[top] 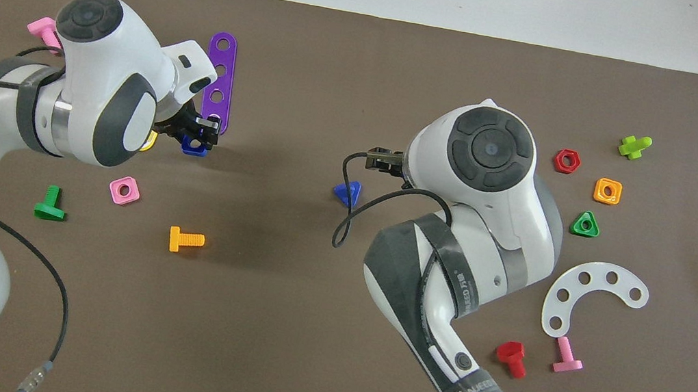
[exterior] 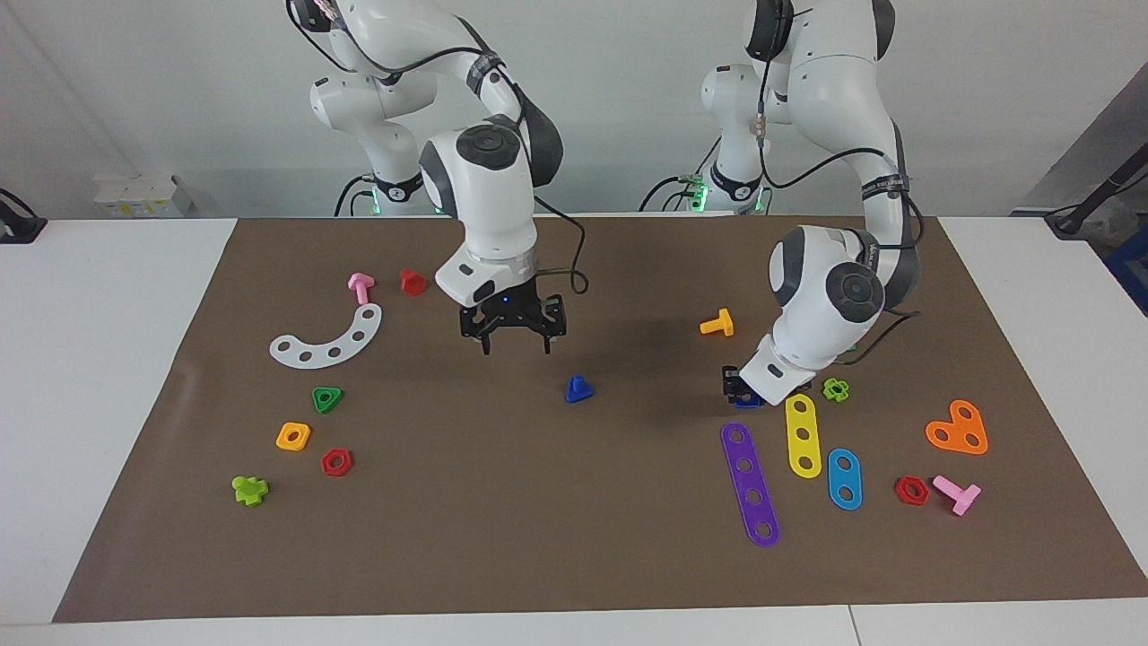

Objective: Unscrew and place screws in storage area

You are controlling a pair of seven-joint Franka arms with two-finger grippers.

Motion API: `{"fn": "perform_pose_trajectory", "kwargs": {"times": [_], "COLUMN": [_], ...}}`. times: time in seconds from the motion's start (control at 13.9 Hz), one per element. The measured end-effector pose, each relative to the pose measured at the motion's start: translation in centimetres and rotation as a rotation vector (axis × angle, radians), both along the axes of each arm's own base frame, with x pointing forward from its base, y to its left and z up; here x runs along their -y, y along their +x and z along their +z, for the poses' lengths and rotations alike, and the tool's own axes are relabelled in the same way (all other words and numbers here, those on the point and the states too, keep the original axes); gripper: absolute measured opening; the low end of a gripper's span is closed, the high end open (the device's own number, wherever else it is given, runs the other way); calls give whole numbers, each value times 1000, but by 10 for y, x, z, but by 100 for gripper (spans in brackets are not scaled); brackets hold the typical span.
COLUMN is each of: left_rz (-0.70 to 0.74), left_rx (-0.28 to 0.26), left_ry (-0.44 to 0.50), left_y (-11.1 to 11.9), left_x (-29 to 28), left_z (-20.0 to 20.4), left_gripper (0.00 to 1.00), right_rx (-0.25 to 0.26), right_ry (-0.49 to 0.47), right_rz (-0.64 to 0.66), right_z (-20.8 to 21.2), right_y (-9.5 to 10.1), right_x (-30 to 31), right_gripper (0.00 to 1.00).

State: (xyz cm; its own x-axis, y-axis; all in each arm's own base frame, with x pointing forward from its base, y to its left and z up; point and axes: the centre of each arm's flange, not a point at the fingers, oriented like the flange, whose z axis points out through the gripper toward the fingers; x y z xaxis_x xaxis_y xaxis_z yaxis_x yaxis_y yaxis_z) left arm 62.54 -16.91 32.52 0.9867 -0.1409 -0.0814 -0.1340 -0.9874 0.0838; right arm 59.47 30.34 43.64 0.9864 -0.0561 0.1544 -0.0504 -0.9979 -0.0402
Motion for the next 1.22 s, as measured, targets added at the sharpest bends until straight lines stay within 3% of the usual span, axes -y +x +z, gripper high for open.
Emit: {"fn": "perform_pose_trajectory", "kwargs": {"times": [0.22, 0.29, 0.43, 0.57, 0.86, 1.15, 1.22], "left_rz": [-30, -46, -57, -49, -19, -7, -11], "left_rx": [4, 9, 23, 14, -33, -72, -77], "left_ry": [2, 1, -3, -2, -8, 11, 30], "left_y": [-26, -28, -27, -22, -14, -35, -42], "left_x": [-1, -2, -6, -13, -81, -146, -152], "left_z": [-25, -24, -15, 1, 50, 106, 119], "left_gripper": [48, 53, 78, 100, 100, 100, 100], "right_rx": [3, -10, -35, -9, 7, 17, 15], "right_ry": [7, 1, -10, 9, -7, -20, -21], "right_rz": [4, 9, 32, 61, 77, 81, 81], "right_z": [-27, -39, -64, -83, -107, -128, -129], "right_y": [13, 14, 10, 7, -2, -7, -7], "right_x": [-9, -13, -28, -50, -73, -86, -86], "right_gripper": [96, 96, 92, 89, 79, 74, 66]}}
